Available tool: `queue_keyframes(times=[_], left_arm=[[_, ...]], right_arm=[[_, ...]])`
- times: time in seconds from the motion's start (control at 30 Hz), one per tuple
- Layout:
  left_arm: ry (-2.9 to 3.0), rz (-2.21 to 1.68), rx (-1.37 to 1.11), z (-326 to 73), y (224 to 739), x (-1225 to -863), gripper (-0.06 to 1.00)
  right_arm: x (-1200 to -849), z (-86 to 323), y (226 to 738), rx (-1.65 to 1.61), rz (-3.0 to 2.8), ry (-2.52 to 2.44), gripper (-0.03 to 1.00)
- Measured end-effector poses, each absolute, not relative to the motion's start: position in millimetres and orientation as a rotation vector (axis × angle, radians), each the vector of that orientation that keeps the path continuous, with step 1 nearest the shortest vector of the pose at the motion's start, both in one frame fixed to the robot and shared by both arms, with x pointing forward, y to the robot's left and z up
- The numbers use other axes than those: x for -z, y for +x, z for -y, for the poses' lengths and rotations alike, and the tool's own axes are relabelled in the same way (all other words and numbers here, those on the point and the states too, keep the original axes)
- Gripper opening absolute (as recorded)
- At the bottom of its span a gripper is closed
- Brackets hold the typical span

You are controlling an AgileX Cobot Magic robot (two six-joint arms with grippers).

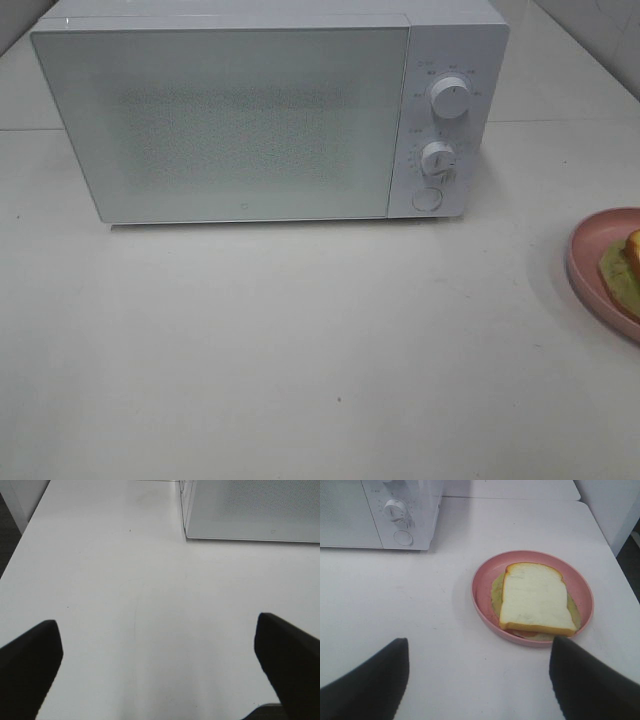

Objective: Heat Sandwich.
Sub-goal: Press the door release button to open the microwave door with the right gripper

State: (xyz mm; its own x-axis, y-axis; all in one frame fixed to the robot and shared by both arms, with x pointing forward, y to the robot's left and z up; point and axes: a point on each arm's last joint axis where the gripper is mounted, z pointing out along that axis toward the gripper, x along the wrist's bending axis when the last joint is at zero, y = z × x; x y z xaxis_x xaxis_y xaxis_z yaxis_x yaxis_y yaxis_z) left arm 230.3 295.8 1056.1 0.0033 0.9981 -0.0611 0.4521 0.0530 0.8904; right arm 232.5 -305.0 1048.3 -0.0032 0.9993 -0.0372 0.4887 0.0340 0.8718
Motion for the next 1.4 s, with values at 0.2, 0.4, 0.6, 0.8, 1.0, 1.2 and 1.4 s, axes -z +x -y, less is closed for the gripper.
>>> queue_keyframes(times=[0.2,0.4,0.6,0.8,1.0,1.2,1.4], left_arm=[[1.505,-1.558,-0.892,-296,230,-1056,0.99],[1.505,-1.558,-0.892,-296,230,-1056,0.99],[1.505,-1.558,-0.892,-296,230,-1056,0.99],[1.505,-1.558,-0.892,-296,230,-1056,0.99],[1.505,-1.558,-0.892,-296,230,-1056,0.99],[1.505,-1.558,-0.892,-296,230,-1056,0.99],[1.505,-1.558,-0.892,-296,230,-1056,0.99]], right_arm=[[-1048,305,232,-0.890,-1.586,1.547,0.75],[-1048,305,232,-0.890,-1.586,1.547,0.75],[-1050,305,232,-0.894,-1.582,1.544,0.75],[-1061,305,231,-0.908,-1.569,1.539,0.75],[-1069,304,250,-0.883,-1.598,1.560,0.75],[-1074,302,269,-0.879,-1.607,1.559,0.75],[-1079,301,291,-0.889,-1.606,1.544,0.75]])
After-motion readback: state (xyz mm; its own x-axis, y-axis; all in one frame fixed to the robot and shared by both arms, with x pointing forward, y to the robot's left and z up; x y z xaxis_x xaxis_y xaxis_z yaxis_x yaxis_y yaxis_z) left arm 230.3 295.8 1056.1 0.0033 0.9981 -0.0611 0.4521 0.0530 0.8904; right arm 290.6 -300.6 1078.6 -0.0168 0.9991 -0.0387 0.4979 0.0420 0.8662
